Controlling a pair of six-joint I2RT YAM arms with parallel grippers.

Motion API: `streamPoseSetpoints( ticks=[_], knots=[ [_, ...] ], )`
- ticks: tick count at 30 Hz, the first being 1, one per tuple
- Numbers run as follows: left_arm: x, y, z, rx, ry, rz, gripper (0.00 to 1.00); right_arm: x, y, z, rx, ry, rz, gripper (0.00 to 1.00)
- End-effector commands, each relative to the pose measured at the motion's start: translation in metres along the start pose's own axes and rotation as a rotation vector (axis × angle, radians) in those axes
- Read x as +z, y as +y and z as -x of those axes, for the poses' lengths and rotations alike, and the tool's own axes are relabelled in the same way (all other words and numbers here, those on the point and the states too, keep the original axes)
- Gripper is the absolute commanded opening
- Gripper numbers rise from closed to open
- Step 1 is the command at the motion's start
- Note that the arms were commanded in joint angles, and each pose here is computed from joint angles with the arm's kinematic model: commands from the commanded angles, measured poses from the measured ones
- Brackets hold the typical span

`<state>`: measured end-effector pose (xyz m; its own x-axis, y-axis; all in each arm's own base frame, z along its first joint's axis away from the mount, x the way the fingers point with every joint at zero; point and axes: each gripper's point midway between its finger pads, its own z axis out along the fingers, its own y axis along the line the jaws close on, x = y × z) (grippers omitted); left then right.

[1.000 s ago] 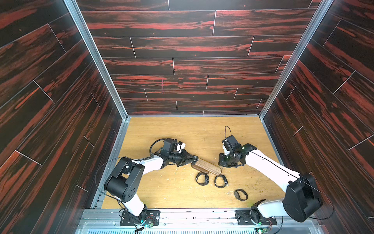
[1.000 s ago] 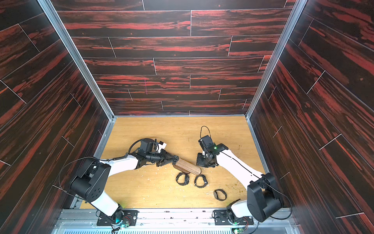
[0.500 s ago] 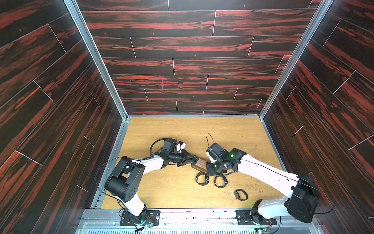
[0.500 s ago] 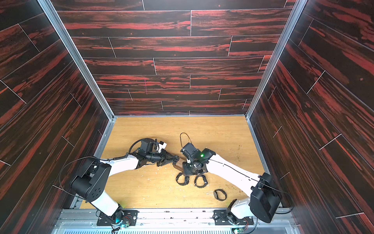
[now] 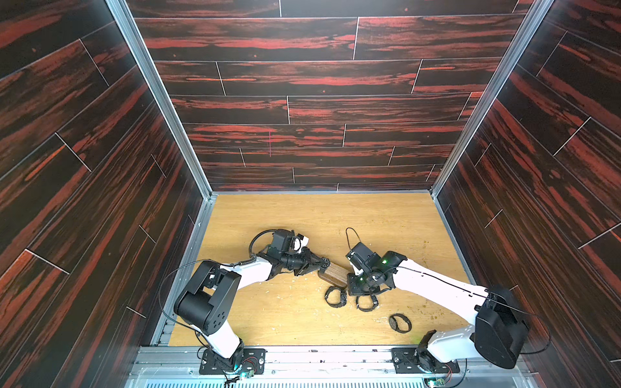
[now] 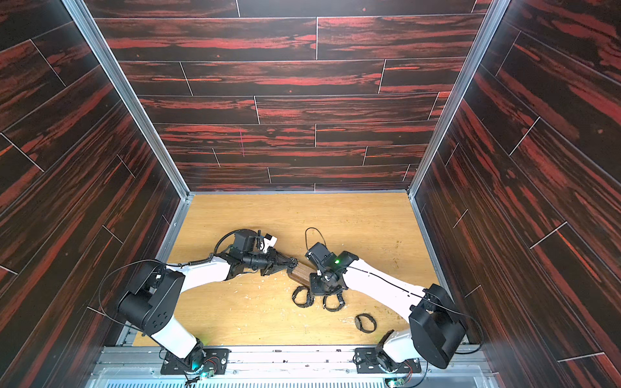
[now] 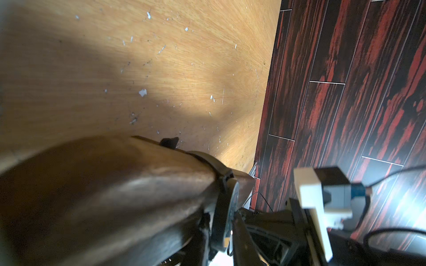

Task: Place watch on stand
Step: Place the watch on the stand.

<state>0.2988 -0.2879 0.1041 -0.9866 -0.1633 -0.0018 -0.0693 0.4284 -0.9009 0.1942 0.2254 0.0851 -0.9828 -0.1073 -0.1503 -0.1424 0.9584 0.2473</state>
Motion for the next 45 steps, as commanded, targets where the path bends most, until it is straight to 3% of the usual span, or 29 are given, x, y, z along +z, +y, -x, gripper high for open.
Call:
streamPoseSetpoints(
  ticks=[1,23,34,45],
  knots=[
    [0.002,0.014,-0.005,-0.032,-0.007,0.054,0.21,0.003,-0.012,0.009,0.017,-0.013,-0.023,0.0],
    [0.016,0.011,-0.009,-0.029,0.014,0.062,0.24,-0.001,-0.036,0.047,0.047,-0.071,-0.049,0.0],
    [0.005,0.005,-0.014,0.002,0.008,0.091,0.47,-0.004,-0.039,0.036,0.063,-0.063,-0.036,0.0],
    [-0.018,0.002,-0.028,0.044,-0.01,0.153,0.51,-0.007,-0.032,0.021,0.058,-0.055,0.033,0.0]
  ],
)
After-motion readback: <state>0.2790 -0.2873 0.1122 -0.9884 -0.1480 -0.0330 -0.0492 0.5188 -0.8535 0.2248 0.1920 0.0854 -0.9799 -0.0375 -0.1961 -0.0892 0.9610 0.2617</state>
